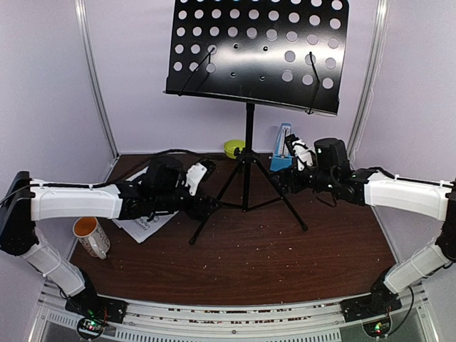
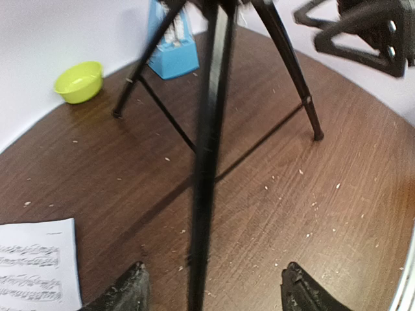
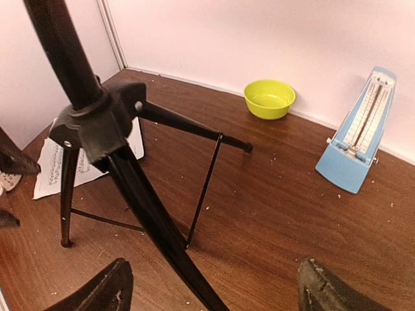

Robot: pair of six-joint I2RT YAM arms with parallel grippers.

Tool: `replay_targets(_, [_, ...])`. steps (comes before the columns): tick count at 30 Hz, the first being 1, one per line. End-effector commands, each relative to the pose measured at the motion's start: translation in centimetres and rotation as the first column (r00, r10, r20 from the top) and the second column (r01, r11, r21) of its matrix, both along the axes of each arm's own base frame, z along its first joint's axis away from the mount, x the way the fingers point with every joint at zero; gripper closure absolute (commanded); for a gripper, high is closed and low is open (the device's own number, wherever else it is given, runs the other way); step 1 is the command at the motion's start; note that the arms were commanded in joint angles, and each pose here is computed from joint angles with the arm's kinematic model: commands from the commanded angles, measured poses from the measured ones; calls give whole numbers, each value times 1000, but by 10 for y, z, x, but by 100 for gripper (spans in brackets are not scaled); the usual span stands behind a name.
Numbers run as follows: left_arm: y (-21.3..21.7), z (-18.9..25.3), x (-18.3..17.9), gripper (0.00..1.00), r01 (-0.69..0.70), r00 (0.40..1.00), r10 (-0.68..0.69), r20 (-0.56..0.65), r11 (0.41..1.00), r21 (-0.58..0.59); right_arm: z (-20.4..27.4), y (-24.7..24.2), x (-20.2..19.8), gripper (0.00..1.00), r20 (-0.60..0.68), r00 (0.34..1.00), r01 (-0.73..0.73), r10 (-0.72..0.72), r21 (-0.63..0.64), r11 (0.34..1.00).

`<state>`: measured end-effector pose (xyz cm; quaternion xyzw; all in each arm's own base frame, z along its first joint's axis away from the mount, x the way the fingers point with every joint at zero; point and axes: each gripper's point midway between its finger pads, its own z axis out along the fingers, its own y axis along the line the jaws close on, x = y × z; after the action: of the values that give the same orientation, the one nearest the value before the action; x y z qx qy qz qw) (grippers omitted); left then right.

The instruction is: Set up the instrument practice props

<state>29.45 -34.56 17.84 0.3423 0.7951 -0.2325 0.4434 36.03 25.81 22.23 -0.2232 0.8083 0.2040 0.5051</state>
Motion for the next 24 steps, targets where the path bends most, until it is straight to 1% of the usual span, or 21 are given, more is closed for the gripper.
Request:
replay_targets(1, [54, 21, 15, 25, -131, 990, 129, -50, 991, -31, 21, -15, -9, 8, 25, 999, 47, -48, 36, 998])
replay_targets(3, [82, 19, 27, 24, -211, 974, 208, -94, 977, -22, 25, -21, -13, 4, 26, 998, 64, -65, 48, 997])
replay_targets(5, [111, 14, 41, 24, -290, 948, 287, -135, 957, 3, 28, -27, -18, 3, 27, 996, 79, -81, 53, 995])
replay_targets(7, [134, 7, 55, 25, -351, 920, 354, -168, 935, 50, 32, -31, -22, 3, 30, 995, 89, -91, 65, 994])
replay_targets(10, [153, -7, 70, 30, -395, 886, 419, -201, 907, 148, 34, -38, -28, 3, 18, 993, 113, -114, 77, 991])
replay_targets(12, [154, -17, 81, 33, -404, 870, 445, -211, 890, 211, 34, -42, -31, 3, 11, 991, 131, -132, 89, 987])
replay_targets(14, [153, -21, 91, 34, -433, 851, 477, -217, 874, 222, 36, -47, -33, 3, 8, 988, 155, -156, 104, 982])
replay_targets(17, [148, -32, 106, 34, -461, 834, 515, -195, 847, 266, 36, -55, -35, 4, 4, 980, 196, -198, 122, 973])
replay_targets(24, [123, -53, 138, 31, -463, 817, 556, -154, 790, 401, 32, -65, -40, 5, -17, 970, 242, -242, 132, 961])
